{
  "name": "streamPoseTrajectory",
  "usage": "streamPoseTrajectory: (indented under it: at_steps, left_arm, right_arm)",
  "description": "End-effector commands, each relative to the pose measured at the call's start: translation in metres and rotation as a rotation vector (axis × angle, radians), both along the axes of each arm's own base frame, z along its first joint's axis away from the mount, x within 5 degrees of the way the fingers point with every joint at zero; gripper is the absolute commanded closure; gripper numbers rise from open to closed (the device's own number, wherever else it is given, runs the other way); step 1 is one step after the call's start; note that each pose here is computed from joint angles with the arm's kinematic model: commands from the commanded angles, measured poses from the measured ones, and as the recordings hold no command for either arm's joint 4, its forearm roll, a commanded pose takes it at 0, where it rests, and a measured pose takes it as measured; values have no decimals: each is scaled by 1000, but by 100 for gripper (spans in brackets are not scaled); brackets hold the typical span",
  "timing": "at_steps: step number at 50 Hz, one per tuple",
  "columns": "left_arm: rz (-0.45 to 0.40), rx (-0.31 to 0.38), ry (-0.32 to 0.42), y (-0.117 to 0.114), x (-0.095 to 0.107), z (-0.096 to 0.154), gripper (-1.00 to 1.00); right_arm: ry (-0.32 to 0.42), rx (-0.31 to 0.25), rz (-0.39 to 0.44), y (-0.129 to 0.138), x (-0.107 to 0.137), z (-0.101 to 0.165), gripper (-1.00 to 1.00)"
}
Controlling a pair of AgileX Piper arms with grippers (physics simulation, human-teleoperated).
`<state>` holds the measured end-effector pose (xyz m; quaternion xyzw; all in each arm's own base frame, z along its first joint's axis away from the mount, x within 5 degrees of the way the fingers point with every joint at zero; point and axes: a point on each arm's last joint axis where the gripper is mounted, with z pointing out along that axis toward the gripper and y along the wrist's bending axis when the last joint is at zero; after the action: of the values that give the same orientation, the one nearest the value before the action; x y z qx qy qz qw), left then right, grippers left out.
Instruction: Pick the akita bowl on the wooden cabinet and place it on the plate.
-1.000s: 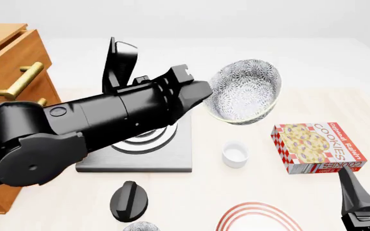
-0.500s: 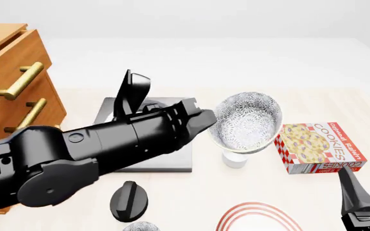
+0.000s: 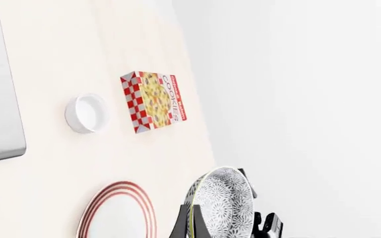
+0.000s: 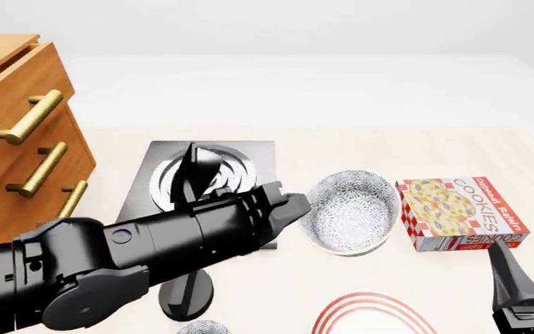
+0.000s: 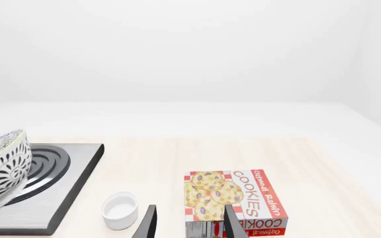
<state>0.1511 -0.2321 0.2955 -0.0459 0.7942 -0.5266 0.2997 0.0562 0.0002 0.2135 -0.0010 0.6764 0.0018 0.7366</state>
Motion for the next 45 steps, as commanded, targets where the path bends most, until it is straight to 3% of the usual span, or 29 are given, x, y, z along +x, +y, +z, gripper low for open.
streamPoseTrajectory:
  at_steps: [1, 45]
  left_arm:
    - [-10, -7, 43, -3, -6, -16, 100]
    - [-46, 14, 124, -21, -14, -52, 100]
  right_arm:
    - [0, 0, 0, 0, 0, 0, -100]
    - [-1, -1, 0, 0, 0, 0, -100]
